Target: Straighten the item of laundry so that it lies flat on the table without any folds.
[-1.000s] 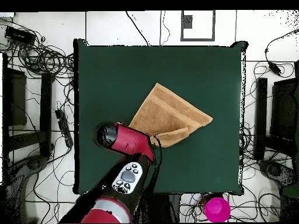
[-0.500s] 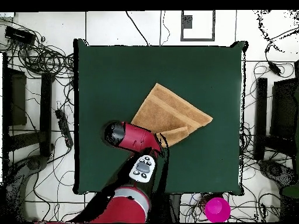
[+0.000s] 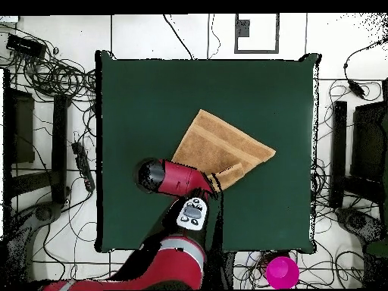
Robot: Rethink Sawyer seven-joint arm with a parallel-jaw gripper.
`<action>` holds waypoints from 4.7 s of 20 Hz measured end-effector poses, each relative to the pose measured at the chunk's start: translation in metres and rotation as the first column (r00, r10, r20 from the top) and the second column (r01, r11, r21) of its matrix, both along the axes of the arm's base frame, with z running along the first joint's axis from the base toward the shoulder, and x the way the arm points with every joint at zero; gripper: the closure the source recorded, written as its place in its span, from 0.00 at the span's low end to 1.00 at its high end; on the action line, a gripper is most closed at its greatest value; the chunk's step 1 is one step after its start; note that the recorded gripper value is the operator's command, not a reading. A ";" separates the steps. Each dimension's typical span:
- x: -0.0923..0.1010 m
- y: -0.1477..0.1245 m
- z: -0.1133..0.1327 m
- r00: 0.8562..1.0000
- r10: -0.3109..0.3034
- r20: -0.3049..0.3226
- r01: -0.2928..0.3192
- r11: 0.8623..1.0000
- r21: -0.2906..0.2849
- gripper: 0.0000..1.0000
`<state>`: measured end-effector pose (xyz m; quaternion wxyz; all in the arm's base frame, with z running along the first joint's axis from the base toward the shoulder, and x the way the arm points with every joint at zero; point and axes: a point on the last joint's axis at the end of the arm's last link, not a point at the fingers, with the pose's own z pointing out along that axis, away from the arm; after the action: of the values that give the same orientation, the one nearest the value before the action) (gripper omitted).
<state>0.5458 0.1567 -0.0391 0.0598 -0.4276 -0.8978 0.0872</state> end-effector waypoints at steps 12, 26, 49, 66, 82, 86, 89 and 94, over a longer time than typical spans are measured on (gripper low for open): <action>0.017 -0.022 0.069 0.991 0.127 0.035 -0.126 0.991 -0.032 0.00; 0.074 -0.176 0.133 0.973 0.089 0.212 -0.066 0.992 -0.111 0.00; 0.063 -0.165 0.075 0.960 0.244 0.135 -0.241 0.970 -0.037 0.00; 0.031 -0.207 0.036 0.955 0.293 0.040 -0.291 0.955 -0.057 0.00; 0.029 -0.215 0.009 0.952 0.304 -0.023 -0.305 0.951 -0.052 0.00; 0.035 -0.209 0.009 0.949 0.310 -0.051 -0.313 0.948 -0.054 1.00; 0.037 -0.209 0.008 0.949 0.310 -0.061 -0.313 0.948 -0.055 1.00; 0.037 -0.209 0.008 0.949 0.308 -0.069 -0.311 0.949 -0.054 1.00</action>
<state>0.5832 -0.0524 -0.0309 0.0585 -0.2804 -0.9483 0.1370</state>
